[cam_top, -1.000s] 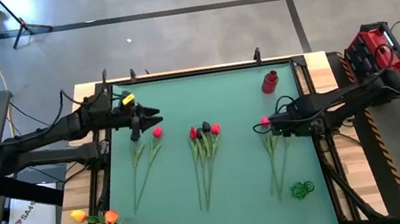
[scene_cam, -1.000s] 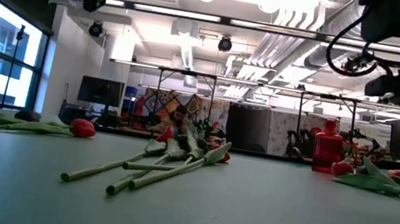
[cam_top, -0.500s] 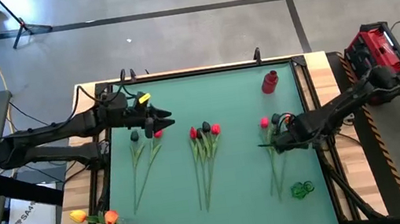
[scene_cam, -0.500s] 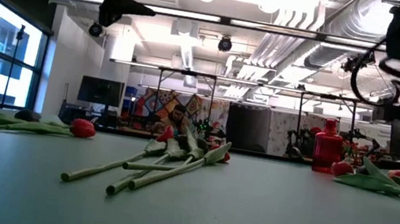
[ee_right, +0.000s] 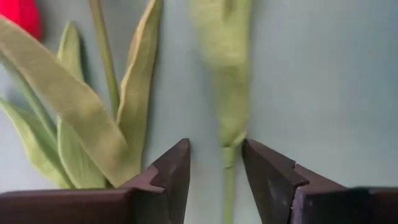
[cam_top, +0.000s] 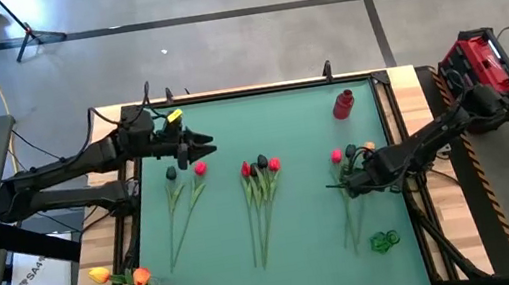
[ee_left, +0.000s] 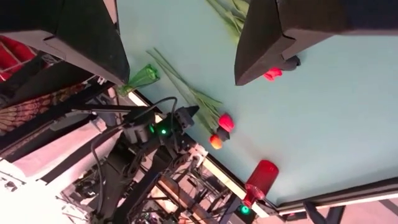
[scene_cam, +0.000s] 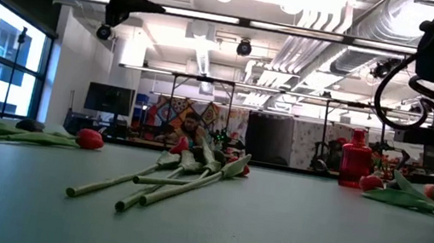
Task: Sort flowers into vase by color
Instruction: Put the orange tulip into the transparent vase
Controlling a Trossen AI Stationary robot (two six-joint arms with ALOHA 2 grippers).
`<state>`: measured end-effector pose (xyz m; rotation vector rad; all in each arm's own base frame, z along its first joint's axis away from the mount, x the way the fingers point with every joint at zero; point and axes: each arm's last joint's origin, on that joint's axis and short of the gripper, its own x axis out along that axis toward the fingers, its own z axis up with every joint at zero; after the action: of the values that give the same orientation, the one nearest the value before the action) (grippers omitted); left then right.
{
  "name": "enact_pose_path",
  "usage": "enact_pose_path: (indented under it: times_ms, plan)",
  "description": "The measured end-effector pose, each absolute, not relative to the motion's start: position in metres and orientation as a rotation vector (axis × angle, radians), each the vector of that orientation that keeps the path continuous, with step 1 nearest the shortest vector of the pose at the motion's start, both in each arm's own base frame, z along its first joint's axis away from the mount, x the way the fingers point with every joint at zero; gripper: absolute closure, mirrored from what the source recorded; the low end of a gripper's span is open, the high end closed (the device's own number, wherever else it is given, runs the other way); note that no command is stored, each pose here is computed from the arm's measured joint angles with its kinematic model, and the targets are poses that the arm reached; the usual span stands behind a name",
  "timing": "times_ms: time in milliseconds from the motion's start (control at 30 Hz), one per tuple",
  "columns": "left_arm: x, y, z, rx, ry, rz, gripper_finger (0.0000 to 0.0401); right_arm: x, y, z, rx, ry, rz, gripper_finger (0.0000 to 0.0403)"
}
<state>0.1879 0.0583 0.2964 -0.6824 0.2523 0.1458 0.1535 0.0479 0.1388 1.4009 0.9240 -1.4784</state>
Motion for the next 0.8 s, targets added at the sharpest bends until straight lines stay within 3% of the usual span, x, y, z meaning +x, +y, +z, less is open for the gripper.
enact_pose_path:
  times_ms: [233,400,600,800]
  plan:
    - [0.187,0.058,0.293,-0.691,0.282,0.167,0.0163,0.151,0.047,0.138,1.386,0.94,-1.497,0.0337]
    - [0.187,0.059,0.293,-0.691,0.277,0.172,0.0166,0.148,0.046,0.138,1.34,0.969,-1.503,0.0393]
    - [0.187,0.058,0.292,-0.692,0.293,0.176,0.0166,0.155,0.048,0.146,1.287,0.981,-1.438,0.04]
    - [0.187,0.056,0.292,-0.676,0.304,0.12,0.0166,0.172,0.05,0.182,1.188,0.894,-1.363,0.0402]
